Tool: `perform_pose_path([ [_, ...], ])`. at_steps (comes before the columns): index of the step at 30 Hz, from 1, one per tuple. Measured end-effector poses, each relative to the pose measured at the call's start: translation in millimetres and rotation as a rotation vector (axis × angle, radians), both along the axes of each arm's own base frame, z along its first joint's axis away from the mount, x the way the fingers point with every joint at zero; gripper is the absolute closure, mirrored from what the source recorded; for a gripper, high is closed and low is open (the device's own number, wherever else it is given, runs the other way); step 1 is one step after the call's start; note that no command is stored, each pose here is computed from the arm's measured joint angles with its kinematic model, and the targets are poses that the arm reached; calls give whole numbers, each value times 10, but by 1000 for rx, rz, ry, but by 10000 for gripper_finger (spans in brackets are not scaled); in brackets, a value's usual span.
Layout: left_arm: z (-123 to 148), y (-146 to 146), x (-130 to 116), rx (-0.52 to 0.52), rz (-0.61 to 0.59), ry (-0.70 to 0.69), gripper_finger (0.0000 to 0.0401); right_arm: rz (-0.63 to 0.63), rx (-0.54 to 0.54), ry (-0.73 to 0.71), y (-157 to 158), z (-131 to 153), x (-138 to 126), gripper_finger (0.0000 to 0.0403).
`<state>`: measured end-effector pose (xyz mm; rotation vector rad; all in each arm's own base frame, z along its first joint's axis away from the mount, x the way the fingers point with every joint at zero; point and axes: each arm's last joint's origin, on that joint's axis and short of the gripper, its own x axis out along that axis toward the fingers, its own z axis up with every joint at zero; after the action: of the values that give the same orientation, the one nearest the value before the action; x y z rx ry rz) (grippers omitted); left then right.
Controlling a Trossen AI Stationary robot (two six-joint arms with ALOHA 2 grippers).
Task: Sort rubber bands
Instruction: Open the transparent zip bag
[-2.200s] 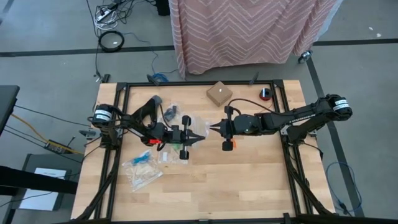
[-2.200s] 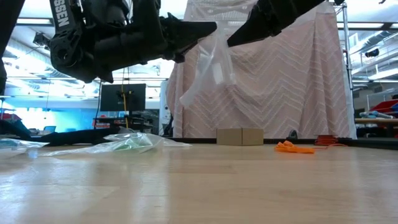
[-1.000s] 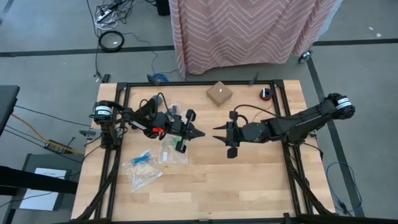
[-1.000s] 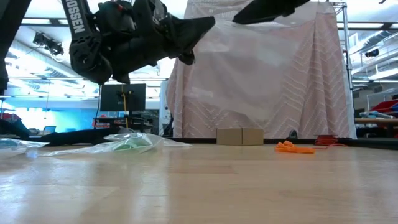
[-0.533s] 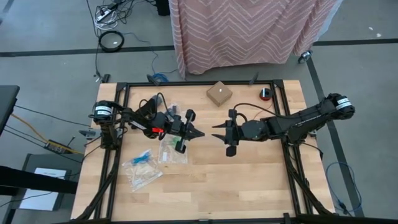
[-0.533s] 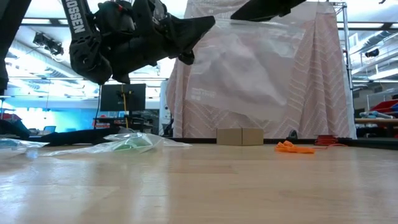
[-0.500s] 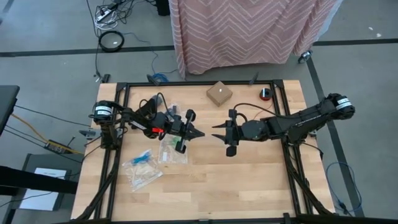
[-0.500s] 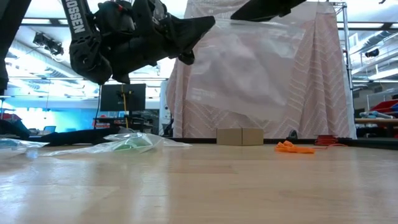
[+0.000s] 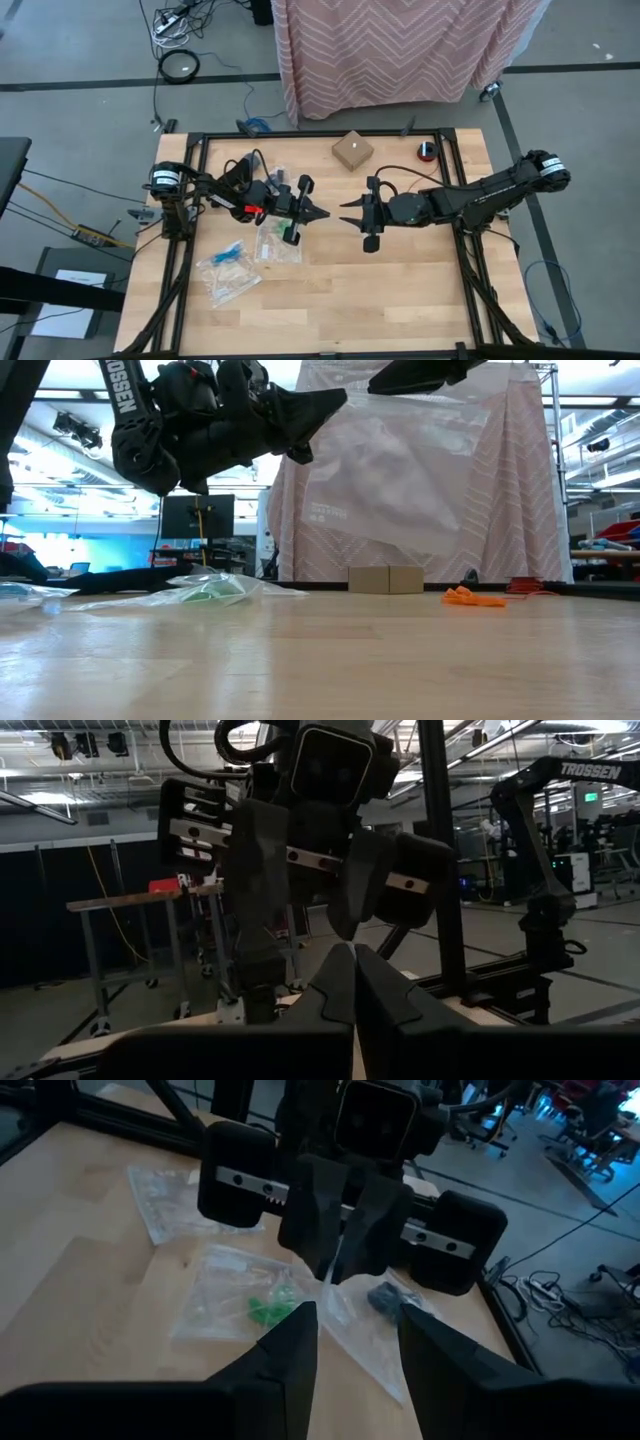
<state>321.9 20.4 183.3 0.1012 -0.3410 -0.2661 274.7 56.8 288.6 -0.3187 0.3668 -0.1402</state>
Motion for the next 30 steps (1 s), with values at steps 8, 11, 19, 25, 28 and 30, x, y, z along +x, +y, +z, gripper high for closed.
perform_pose_path([
  [8,0,0,0,-1,3,0,397,-8,12,7,-7,-12,1,274],
  [11,0,0,0,-1,2,0,397,-22,23,17,-32,-24,1,274],
  [19,-4,-1,0,-4,1,4,397,-67,62,55,-102,-68,-6,274],
  [25,5,-2,-3,-1,1,-6,397,-28,84,63,-90,-73,-5,274],
  [28,6,-3,-4,-1,2,-8,397,-3,96,66,-82,-73,-4,274],
  [30,6,-2,-4,-3,2,-7,397,0,106,65,-79,-73,-4,274],
])
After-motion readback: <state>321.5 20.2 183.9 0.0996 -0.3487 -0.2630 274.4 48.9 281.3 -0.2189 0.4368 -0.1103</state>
